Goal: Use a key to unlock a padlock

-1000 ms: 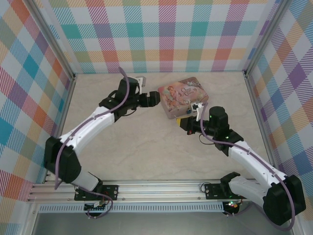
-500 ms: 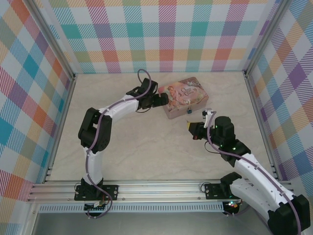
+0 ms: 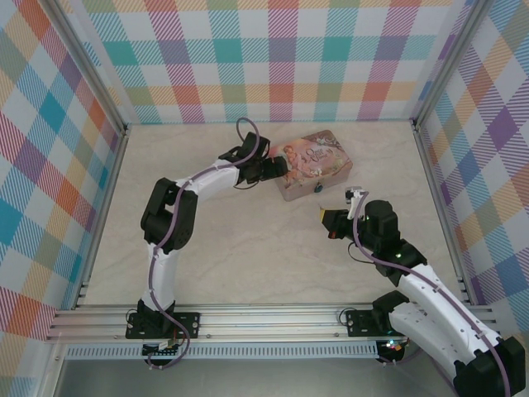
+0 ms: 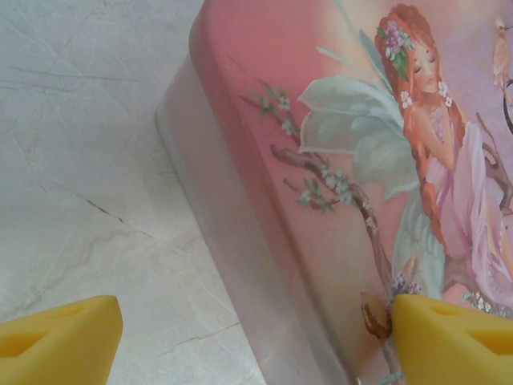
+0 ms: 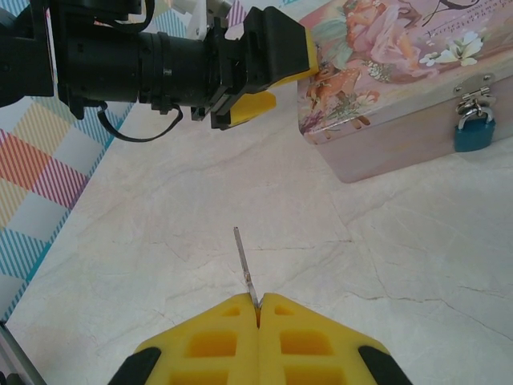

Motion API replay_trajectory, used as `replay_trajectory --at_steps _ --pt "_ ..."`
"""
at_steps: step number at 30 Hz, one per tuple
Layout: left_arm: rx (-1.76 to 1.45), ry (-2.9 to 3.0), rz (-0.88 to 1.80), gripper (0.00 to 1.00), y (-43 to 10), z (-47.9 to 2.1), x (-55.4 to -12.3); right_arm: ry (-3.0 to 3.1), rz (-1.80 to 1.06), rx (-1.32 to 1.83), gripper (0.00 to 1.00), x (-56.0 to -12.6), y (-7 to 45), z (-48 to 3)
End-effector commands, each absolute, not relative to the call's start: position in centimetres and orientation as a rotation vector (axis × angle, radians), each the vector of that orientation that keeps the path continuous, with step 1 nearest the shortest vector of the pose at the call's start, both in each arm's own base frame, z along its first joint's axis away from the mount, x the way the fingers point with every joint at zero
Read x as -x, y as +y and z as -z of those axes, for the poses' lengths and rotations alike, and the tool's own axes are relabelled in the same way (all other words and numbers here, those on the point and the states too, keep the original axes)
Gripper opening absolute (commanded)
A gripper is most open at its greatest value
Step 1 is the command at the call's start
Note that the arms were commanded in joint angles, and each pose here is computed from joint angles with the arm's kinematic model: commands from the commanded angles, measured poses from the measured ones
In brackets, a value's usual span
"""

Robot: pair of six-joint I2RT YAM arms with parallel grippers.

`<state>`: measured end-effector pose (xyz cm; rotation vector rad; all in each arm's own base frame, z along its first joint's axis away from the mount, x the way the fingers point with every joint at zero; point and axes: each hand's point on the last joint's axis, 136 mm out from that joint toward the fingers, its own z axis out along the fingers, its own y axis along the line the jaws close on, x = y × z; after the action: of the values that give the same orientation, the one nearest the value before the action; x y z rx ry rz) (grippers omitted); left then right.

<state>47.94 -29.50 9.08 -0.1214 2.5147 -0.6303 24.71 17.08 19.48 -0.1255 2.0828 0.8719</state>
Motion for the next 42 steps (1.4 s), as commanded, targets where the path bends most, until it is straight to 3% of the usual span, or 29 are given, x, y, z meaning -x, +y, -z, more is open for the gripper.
replay_trajectory --at_steps 1,9,20,29,37,42 --pt "0.189 2.606 0.501 0.85 -25.1 -6.4 -46.2 2.093 -0.854 0.113 0.02 -24.9 16.8 -19.2" --pt "0.252 2.608 0.48 0.85 -20.9 -5.9 -43.7 2.114 -0.853 0.118 0.02 -25.2 17.1 -18.6" --pt "0.366 2.638 0.409 0.85 -14.1 -5.3 -36.8 2.145 -0.872 0.136 0.02 -25.5 17.7 -17.6" --pt "0.523 2.635 0.352 0.86 -7.4 -5.4 -35.2 2.156 -0.89 0.143 0.02 -25.8 18.2 -17.2" --pt "0.385 2.474 0.467 0.9 -7.8 -10.2 -36.8 2.158 -0.901 0.155 0.02 -25.8 18.4 -17.1" --pt "0.283 2.364 0.591 0.9 -9.6 -13.3 -35.1 2.133 -0.917 0.163 0.02 -26.2 18.8 -17.4"
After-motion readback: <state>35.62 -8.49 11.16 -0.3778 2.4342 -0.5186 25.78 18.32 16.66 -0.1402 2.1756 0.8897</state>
